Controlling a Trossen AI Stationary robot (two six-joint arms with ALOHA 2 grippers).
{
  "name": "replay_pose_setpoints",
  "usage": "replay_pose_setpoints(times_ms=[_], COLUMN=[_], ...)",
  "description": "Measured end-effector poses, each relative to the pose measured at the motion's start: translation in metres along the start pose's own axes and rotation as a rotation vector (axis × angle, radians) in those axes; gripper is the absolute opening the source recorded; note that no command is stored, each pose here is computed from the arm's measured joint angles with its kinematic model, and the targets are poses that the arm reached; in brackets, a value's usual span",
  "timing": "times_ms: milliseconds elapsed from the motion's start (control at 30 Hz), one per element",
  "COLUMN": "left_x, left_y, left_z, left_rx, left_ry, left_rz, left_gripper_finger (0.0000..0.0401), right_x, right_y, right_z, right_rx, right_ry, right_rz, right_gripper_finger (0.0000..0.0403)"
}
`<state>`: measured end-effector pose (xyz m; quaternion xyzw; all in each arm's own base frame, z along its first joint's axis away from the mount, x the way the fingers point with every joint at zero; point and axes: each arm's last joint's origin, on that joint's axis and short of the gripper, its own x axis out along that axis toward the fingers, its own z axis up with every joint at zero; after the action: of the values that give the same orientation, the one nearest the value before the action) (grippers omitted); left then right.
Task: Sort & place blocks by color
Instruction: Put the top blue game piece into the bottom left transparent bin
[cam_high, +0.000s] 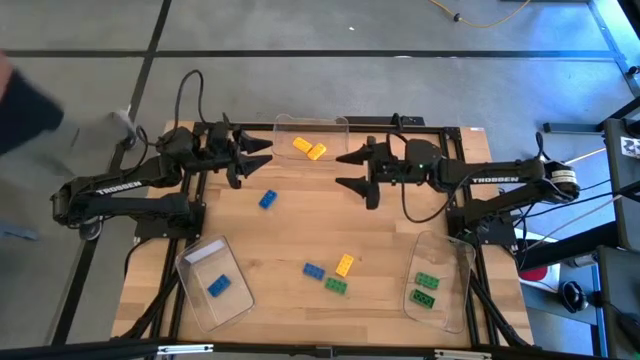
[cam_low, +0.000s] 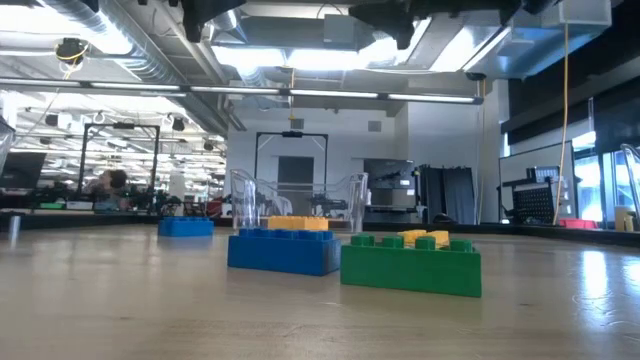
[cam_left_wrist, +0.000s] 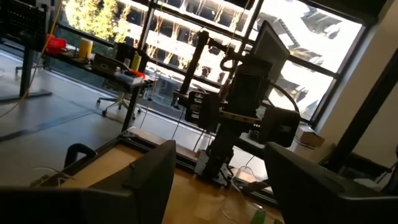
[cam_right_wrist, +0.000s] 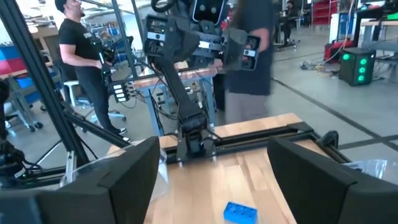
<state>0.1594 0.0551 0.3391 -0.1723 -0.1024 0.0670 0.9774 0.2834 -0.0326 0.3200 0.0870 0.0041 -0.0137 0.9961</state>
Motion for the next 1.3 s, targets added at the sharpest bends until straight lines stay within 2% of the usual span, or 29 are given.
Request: replay_pose_setpoints(times_ms=[533,633,700,900,1033,1167,1300], left_x=[0.0,0.0,0.002,0.012,0.009,0.007,0.015], left_y=[0.0,0.003,0.007,0.03,0.047,0.059,0.065], left_z=[0.0,-0.002,-0.008,-0.054,-0.096,-0.128,-0.15], left_rx=[0.04,0.027,-0.027,-0.221,-0.359,-0.392,-0.384], left_ry=[-0.002,0.004,0.047,0.399,0.724,0.973,1.067], left_rz=[0.01,0.071,0.133,0.365,0.59,0.751,0.785], left_gripper_finger=[0.0237,0.0237,0.0237,0.0237,0.0237,0.0237,0.0237], right_x=[0.0,0.0,0.0,0.0,0.0,0.0,0.0], right_y=[-0.001,-0.001,-0.001,-0.002,-0.002,-0.002,-0.002], right_z=[-0.004,-0.004,-0.004,-0.004,-0.004,-0.005,-0.005], right_rx=[0.037,0.036,0.036,0.039,0.039,0.039,0.039], right_ry=[0.043,0.041,0.037,0.036,0.039,0.041,0.044], right_rz=[-0.009,-0.02,-0.038,-0.046,-0.046,-0.059,-0.061], right_gripper_finger=[0.03,0.03,0.03,0.03,0.03,0.03,0.03])
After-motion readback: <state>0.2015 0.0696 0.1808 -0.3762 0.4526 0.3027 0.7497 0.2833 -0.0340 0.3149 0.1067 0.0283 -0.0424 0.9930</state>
